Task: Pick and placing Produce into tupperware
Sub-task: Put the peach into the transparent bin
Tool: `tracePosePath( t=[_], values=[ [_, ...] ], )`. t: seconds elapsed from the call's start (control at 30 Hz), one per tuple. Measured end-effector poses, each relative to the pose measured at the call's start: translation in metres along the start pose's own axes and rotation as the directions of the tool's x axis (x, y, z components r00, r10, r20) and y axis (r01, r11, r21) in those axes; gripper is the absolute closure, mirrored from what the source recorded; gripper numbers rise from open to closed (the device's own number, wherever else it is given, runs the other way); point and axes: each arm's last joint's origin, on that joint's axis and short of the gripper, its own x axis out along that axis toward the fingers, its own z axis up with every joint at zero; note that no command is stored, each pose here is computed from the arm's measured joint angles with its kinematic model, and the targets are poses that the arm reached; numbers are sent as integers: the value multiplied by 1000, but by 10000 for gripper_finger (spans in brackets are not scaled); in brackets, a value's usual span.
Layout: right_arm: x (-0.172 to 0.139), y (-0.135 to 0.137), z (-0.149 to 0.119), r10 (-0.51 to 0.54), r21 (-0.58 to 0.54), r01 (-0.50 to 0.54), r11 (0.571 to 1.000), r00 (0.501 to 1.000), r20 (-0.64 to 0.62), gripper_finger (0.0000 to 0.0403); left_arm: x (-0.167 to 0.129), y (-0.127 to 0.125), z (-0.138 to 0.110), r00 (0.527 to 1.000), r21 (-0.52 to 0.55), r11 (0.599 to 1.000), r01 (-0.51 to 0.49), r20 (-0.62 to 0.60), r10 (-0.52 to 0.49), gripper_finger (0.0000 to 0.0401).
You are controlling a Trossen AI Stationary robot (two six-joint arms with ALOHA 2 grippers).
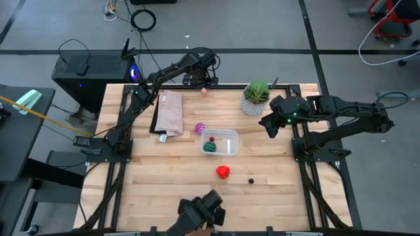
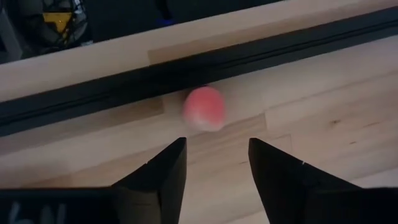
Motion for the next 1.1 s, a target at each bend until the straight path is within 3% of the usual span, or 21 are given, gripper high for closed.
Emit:
tracePosePath(
  t=[0.3,0.47,0.73,1.1],
  values=[
    [0,0,0,5,0,-5,1000,1000,-5,274,5,-4,2,999,35,999,19,27,-20,147],
    [0,0,0,5,-1,-5,1000,1000,-5,274,5,-1,4,999,-46,999,16,33,-14,122],
    [0,0,0,5,1,-5,1000,1000,-7,274,25,9,9,1000,-90,996,-22,1,22,138],
    [0,0,0,5,6,-4,1000,1000,-8,274,28,2,10,999,-62,998,18,37,-15,167]
  ],
)
